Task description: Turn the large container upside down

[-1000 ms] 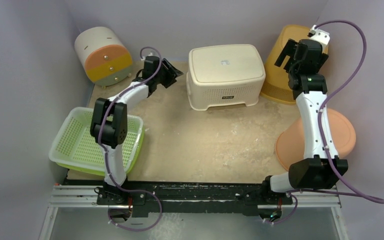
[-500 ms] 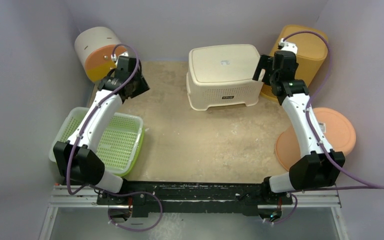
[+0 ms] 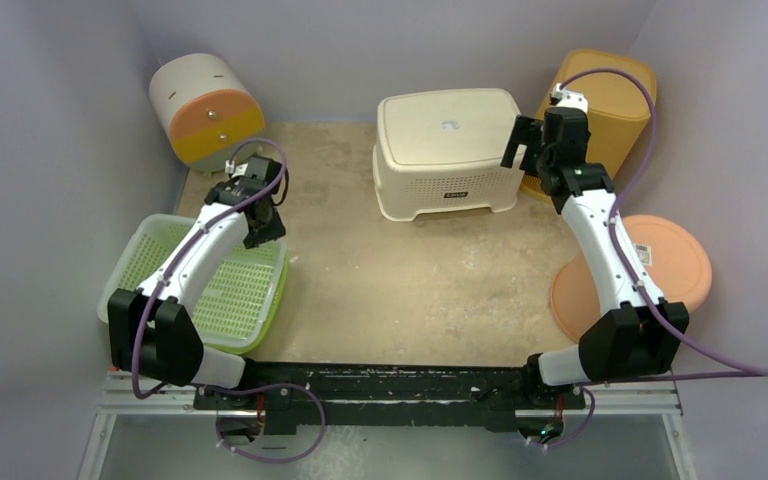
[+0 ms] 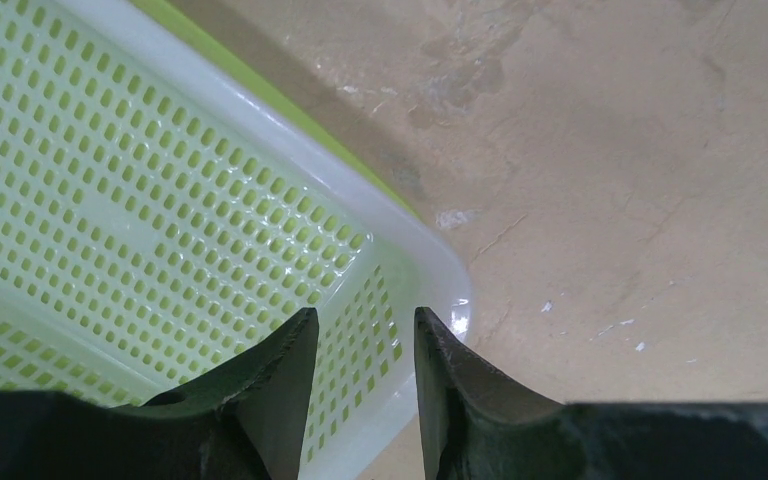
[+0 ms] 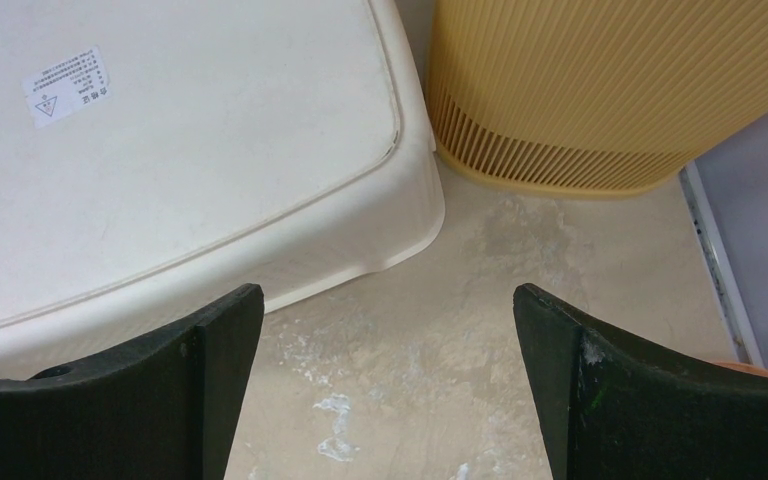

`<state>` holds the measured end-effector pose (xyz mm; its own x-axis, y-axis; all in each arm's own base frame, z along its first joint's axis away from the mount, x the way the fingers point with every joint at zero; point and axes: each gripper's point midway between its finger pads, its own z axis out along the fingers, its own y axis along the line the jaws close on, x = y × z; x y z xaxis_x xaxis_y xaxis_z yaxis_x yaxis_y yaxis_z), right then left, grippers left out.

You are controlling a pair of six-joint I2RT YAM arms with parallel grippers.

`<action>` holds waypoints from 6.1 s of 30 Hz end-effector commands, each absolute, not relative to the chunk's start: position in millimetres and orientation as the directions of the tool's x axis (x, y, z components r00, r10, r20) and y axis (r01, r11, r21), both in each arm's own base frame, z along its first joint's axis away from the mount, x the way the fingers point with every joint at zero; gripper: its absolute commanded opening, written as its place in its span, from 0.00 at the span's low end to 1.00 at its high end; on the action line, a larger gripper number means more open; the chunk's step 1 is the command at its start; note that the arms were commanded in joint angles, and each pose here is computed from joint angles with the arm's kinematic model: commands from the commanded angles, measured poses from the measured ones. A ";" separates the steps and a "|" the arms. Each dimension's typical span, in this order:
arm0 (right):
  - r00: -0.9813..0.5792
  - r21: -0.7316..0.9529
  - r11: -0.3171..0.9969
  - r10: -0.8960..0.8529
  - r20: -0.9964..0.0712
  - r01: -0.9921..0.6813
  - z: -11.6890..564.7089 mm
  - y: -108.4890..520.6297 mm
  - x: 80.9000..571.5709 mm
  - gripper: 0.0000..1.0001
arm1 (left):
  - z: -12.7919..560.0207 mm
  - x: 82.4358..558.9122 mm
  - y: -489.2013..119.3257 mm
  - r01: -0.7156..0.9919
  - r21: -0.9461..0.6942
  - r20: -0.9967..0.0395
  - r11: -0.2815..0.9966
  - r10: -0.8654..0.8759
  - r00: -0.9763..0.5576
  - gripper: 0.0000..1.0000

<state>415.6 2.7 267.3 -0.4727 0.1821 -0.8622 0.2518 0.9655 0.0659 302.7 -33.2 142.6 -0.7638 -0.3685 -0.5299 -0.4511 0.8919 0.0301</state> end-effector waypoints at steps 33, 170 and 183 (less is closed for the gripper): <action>-0.396 0.090 0.961 0.192 -0.898 0.261 293.5 -0.6 409.9 0.97 | 108.6 306.5 -61.1 -0.388 0.006 -0.525 0.922 -0.327 -0.786 0.27; -0.261 0.113 0.882 0.255 -0.931 0.458 327.5 -59.2 405.9 0.98 | 150.9 345.7 -288.6 -0.224 -0.885 -0.068 0.409 -0.587 -0.807 0.00; -0.281 0.105 0.880 0.258 -0.924 0.463 316.4 -60.6 405.3 0.98 | 80.2 386.8 -314.9 -0.227 -0.822 -0.103 0.522 -0.529 -0.842 0.00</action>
